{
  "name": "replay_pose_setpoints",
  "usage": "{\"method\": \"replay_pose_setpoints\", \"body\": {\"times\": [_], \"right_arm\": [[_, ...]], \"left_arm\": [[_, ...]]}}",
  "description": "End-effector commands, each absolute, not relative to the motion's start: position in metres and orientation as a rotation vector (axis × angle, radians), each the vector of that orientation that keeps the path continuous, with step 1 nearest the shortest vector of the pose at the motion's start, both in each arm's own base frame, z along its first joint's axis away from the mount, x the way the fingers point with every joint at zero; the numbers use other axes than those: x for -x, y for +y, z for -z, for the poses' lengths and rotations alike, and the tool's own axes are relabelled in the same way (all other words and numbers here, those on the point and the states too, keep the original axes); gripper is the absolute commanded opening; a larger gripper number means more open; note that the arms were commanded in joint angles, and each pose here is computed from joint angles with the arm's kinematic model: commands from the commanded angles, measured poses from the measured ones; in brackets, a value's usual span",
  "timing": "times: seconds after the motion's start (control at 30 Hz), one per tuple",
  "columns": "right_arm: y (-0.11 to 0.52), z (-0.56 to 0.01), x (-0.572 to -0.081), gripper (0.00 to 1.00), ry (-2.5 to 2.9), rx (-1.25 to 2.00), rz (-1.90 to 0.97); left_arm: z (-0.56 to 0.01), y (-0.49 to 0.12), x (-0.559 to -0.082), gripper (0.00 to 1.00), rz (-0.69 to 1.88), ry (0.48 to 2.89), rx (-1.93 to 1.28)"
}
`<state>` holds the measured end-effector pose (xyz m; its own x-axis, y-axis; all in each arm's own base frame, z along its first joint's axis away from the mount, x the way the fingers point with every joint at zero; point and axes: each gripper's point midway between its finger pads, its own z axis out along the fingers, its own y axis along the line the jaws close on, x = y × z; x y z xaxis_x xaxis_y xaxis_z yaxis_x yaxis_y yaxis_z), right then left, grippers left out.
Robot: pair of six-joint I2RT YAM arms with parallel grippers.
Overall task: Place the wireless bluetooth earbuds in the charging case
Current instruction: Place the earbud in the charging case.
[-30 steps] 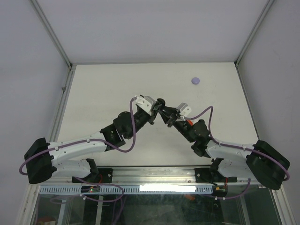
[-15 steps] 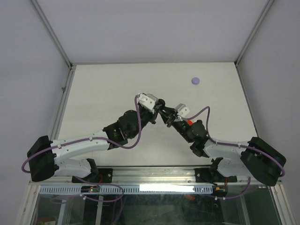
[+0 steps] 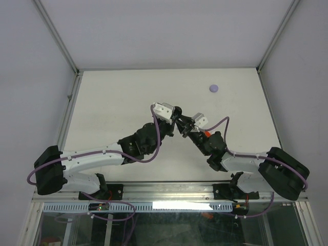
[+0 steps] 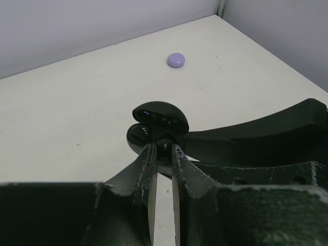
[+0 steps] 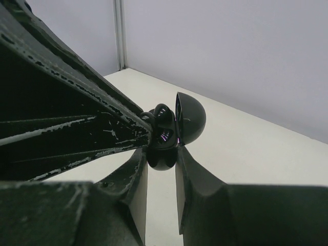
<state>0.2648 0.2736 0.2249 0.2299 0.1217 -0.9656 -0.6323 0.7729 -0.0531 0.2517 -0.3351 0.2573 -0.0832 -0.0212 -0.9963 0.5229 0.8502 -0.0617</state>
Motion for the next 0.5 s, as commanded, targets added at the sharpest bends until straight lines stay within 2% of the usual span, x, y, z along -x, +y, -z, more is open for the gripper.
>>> {"method": "replay_pose_setpoints", "body": {"times": [0.0, 0.27, 0.4, 0.47], "right_arm": [[0.265, -0.281, -0.262, 0.0, 1.065, 0.372, -0.585], [0.268, -0.279, -0.262, 0.0, 1.069, 0.385, -0.588], [0.269, -0.278, -0.262, 0.0, 1.071, 0.389, -0.589], [0.269, -0.277, -0.263, 0.0, 1.074, 0.391, -0.59]], "left_arm": [[-0.263, -0.339, -0.251, 0.15, 0.468, 1.634, -0.352], [-0.267, -0.352, -0.25, 0.17, 0.515, 1.757, -0.29], [-0.265, -0.358, -0.246, 0.2, 0.552, 1.805, -0.269], [-0.267, -0.361, -0.244, 0.24, 0.566, 1.82, -0.268]]}}
